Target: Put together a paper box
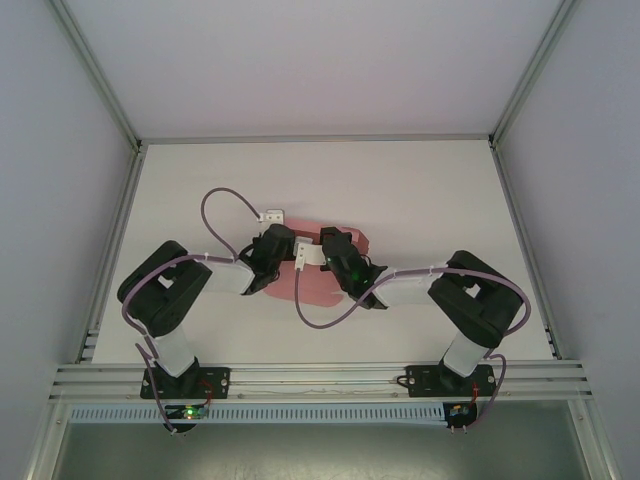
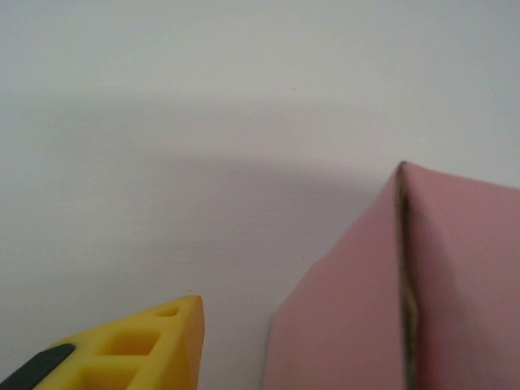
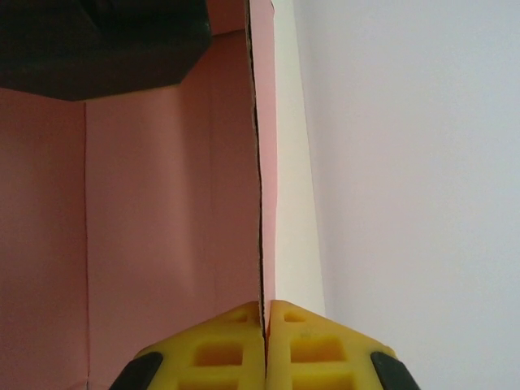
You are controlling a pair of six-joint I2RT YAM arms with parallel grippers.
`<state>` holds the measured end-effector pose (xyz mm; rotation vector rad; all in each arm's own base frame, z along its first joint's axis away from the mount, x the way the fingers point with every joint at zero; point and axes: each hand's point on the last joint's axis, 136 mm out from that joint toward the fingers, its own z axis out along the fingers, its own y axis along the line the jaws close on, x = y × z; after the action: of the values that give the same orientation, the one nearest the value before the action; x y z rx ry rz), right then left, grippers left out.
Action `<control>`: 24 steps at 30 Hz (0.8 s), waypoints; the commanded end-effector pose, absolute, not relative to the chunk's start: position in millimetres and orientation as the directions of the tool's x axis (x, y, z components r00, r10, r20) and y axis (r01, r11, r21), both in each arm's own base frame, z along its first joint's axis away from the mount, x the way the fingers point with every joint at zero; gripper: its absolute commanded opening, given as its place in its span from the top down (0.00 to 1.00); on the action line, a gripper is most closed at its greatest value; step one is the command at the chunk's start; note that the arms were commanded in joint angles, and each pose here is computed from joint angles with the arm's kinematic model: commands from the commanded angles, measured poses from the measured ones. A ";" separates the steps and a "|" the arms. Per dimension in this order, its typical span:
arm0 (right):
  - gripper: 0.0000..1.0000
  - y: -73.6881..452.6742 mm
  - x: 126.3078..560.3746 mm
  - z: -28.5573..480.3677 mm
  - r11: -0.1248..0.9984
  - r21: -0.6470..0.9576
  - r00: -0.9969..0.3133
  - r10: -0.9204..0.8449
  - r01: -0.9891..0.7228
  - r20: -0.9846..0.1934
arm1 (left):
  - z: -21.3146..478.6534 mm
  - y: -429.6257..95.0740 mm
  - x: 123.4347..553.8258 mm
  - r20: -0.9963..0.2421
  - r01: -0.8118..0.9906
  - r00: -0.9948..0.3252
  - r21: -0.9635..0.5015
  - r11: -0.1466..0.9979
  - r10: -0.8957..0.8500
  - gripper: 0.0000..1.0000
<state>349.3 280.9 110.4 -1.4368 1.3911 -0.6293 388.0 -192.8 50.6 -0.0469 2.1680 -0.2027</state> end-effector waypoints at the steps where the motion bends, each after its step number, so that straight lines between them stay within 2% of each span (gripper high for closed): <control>1: 1.00 252.1 338.4 74.8 0.104 -0.857 0.109 -0.977 -0.504 -0.182 | 39.7 -169.3 379.5 -0.805 0.039 -0.591 -0.102 0.994 -0.060 0.57; 9: 1.00 251.0 339.1 71.3 0.099 -0.855 0.103 -0.979 -0.510 -0.175 | 39.6 -186.3 365.0 -0.798 0.181 -0.602 -0.135 0.974 0.002 0.41; 20: 1.00 254.6 333.9 72.3 0.072 -0.859 0.134 -0.978 -0.507 -0.162 | 64.7 -193.6 370.9 -0.827 0.196 -0.561 -0.182 0.964 -0.042 0.40; 24: 1.00 256.8 333.6 73.7 0.068 -0.863 0.140 -0.978 -0.501 -0.158 | 76.2 -196.3 374.9 -0.837 0.202 -0.545 -0.187 0.962 -0.048 0.43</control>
<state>349.0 268.8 105.0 -1.4328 1.4411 -0.6715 364.0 -195.9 53.8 0.1150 2.1803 -0.3129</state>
